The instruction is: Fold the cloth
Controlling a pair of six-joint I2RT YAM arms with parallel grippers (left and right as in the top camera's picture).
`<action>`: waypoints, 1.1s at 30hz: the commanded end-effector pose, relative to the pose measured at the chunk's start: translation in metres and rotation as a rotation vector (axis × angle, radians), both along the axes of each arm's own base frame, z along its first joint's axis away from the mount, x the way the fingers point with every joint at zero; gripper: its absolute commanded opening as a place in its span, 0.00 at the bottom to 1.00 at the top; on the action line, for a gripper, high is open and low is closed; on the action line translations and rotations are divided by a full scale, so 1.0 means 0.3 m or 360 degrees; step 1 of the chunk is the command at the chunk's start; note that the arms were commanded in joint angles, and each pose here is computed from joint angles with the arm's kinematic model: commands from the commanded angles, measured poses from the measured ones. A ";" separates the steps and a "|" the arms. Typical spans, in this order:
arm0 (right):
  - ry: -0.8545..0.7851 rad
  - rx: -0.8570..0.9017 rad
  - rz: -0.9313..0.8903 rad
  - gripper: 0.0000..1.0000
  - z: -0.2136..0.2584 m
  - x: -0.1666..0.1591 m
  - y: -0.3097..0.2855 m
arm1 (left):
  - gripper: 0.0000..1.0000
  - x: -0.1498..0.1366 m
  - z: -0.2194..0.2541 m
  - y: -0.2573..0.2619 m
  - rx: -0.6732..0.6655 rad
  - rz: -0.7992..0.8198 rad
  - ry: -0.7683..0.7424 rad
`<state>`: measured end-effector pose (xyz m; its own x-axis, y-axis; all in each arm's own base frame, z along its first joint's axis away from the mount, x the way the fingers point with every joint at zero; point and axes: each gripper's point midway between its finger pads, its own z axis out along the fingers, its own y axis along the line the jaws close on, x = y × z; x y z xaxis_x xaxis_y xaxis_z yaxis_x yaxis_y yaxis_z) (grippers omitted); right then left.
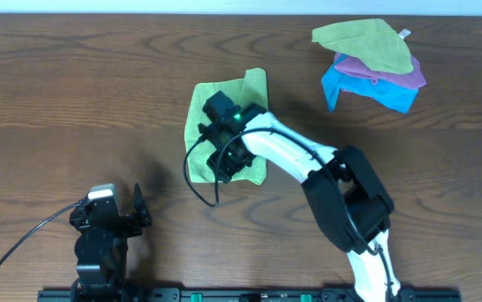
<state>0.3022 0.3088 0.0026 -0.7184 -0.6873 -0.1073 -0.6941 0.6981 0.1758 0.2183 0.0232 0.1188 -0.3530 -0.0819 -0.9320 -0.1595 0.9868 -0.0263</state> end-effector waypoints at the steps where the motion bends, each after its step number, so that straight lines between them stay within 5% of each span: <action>1: -0.0107 -0.0157 0.0035 0.64 -0.033 0.002 -0.024 | 0.95 -0.003 -0.030 0.005 0.0031 0.0003 0.0037; 14: -0.0278 -0.0250 0.0036 0.39 -0.039 0.061 -0.036 | 0.95 -0.003 -0.030 0.005 0.0031 0.0002 0.0037; 20: -0.0344 -0.0314 0.0025 0.13 -0.025 0.083 -0.060 | 0.95 -0.003 -0.030 0.005 0.0031 0.0003 0.0037; 26: -0.0447 -0.0259 0.0001 0.13 0.081 0.108 -0.053 | 0.95 -0.003 -0.030 0.005 0.0031 0.0003 0.0037; 33: -0.0588 -0.0172 -0.0128 0.01 0.250 0.136 -0.064 | 0.95 -0.003 -0.030 0.005 0.0030 0.0002 0.0037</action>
<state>0.3343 0.2959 0.0454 -0.6766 -0.6996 -0.2299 -0.6931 0.7104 -0.1222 0.2183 0.0232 0.1188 -0.3530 -0.0819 -0.9320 -0.1595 0.9868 -0.0263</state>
